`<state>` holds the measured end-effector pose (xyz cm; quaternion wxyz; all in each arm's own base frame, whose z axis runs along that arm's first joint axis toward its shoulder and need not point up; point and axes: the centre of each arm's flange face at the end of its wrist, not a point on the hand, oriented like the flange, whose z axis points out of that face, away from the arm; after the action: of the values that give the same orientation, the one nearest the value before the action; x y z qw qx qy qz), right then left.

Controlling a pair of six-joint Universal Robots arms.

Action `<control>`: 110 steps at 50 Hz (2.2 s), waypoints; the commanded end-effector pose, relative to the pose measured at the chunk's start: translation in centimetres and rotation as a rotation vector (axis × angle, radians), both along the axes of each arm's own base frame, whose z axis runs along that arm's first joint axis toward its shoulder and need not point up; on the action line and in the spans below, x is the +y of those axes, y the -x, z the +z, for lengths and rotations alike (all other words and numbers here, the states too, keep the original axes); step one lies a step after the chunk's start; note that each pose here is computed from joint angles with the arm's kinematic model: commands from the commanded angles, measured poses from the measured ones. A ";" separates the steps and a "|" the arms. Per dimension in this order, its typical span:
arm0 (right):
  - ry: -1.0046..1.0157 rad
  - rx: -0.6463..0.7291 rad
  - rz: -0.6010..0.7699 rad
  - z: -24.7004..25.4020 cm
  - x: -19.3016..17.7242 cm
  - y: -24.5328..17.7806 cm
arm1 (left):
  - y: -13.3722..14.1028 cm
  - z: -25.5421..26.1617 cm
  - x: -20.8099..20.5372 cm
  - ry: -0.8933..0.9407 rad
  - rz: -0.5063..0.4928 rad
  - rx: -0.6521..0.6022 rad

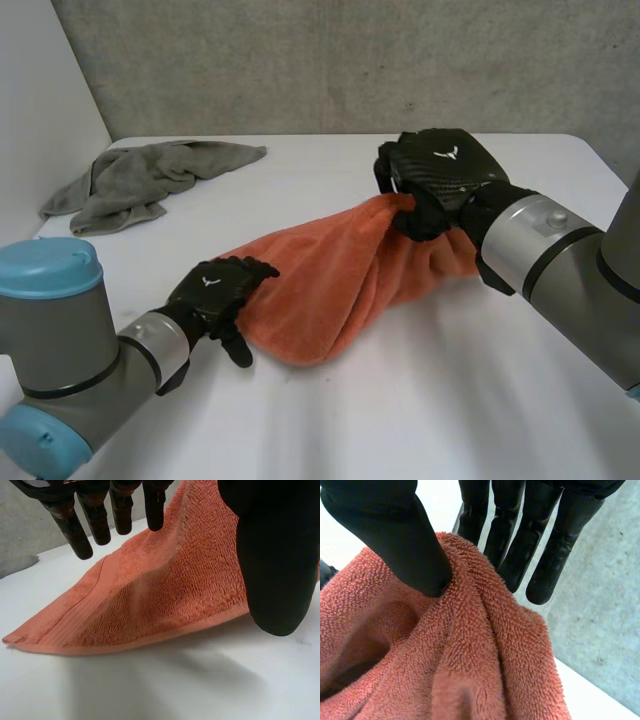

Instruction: Fold the laundry.

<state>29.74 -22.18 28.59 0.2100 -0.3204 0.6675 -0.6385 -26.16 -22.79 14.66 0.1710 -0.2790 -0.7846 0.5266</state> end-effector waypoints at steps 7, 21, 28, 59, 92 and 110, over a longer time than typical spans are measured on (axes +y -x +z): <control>0.023 -0.063 0.031 3.2 1.9 -0.4 | 2.7 -1.7 -1.5 0.012 -0.053 0.006; 0.006 -0.003 0.006 3.4 2.1 0.6 | 2.8 2.5 -2.2 0.143 0.031 0.026; 0.140 0.096 -0.104 5.0 -1.5 2.9 | 1.0 11.9 2.5 0.356 0.013 0.144; 0.055 0.205 -0.046 -4.1 -11.1 -4.8 | 1.5 7.7 2.2 0.174 0.027 0.103; -0.500 0.085 -0.145 -13.0 -4.4 2.3 | 0.2 8.3 0.4 0.194 0.083 0.107; -0.470 0.106 -0.086 -16.4 -6.2 -2.4 | 0.2 8.1 0.3 0.193 0.087 0.106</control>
<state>31.01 -28.09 12.56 0.2158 -0.2601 0.8264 -0.4504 -26.34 -22.40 22.81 0.1622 -0.2322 -0.7320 0.6197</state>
